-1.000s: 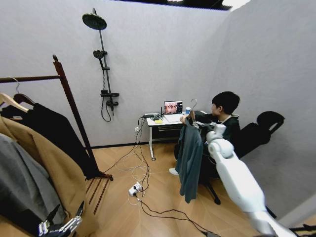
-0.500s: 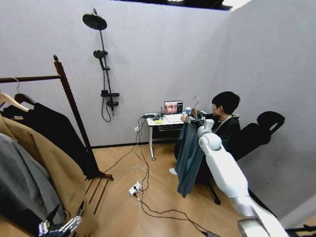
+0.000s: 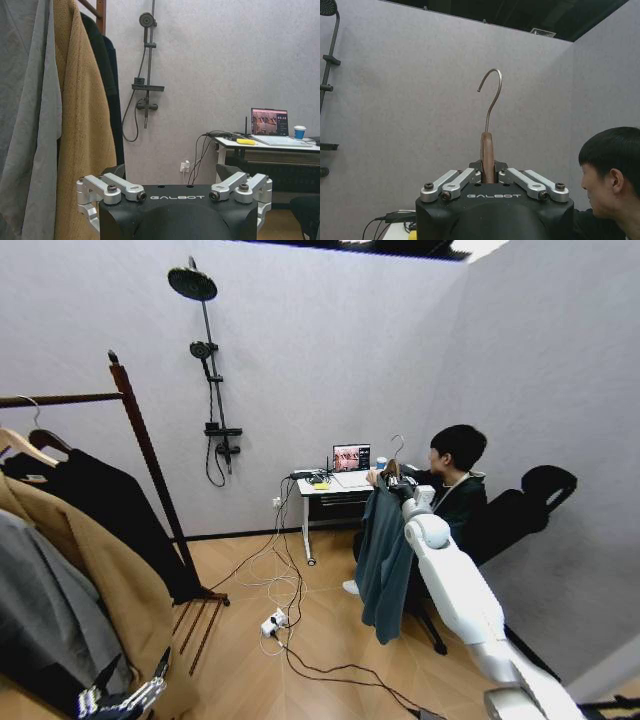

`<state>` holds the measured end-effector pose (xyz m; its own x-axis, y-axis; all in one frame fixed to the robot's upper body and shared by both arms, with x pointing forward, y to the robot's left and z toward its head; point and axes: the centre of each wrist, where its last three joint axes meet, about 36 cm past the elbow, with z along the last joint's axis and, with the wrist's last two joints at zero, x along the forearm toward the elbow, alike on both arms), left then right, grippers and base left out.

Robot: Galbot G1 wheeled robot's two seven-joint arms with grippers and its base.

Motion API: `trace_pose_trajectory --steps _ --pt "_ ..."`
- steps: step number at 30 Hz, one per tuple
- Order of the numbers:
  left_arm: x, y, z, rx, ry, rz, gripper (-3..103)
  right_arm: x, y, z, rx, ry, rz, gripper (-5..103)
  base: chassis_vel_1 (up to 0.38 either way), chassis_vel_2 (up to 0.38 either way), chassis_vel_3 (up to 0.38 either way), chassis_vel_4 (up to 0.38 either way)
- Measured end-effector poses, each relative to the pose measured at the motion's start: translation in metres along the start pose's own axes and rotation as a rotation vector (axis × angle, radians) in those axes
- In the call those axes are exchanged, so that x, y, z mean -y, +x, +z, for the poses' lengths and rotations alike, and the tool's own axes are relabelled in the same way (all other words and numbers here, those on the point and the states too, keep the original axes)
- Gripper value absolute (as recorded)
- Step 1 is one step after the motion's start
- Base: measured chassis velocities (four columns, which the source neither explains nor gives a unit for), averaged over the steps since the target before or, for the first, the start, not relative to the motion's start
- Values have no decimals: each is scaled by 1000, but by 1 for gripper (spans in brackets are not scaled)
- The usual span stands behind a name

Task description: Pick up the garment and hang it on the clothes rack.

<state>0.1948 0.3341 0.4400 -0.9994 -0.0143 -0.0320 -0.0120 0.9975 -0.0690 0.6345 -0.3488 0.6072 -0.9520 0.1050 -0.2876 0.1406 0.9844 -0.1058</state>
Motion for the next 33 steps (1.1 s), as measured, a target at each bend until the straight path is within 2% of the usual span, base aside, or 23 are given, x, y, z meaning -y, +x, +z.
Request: trace_pose_trajectory --steps 4,8,11,12,14,15,16,20,24,26,27,30,33 --pt "0 0 0 0 0 0 100 8 3 12 32 17 -12 9 0 0 0 0" --pt "0 0 0 0 0 0 100 9 7 17 39 4 -16 9 0 0 0 0" --pt "0 0 0 0 0 0 100 8 21 21 46 -85 -44 9 0 0 0 0" --pt "0 0 0 0 0 0 100 8 21 21 46 -85 -44 9 0 0 0 0" --pt "0 0 0 0 0 0 100 6 35 18 43 -158 -69 9 0 0 0 0" --pt "0 0 0 0 0 0 100 6 35 18 43 -158 -69 9 0 0 0 0" --pt "0 0 0 0 0 0 100 5 47 12 44 -190 -91 9 0 0 0 0" --pt "0 0 0 0 0 0 100 7 69 -3 67 -214 -120 9 0 0 0 0" --pt "0 0 0 0 0 0 100 18 108 -23 99 -246 -127 9 0 0 0 0" --pt "0 0 0 0 0 0 100 29 135 -26 76 -263 -115 9 0 0 0 0" --pt "0 0 0 0 0 0 100 29 135 -26 76 -263 -115 9 0 0 0 0" --pt "0 0 0 0 0 0 100 44 170 -24 36 -272 -98 9 0 0 0 0" --pt "0 0 0 0 0 0 100 49 180 -26 32 -266 -90 9 0 0 0 0"
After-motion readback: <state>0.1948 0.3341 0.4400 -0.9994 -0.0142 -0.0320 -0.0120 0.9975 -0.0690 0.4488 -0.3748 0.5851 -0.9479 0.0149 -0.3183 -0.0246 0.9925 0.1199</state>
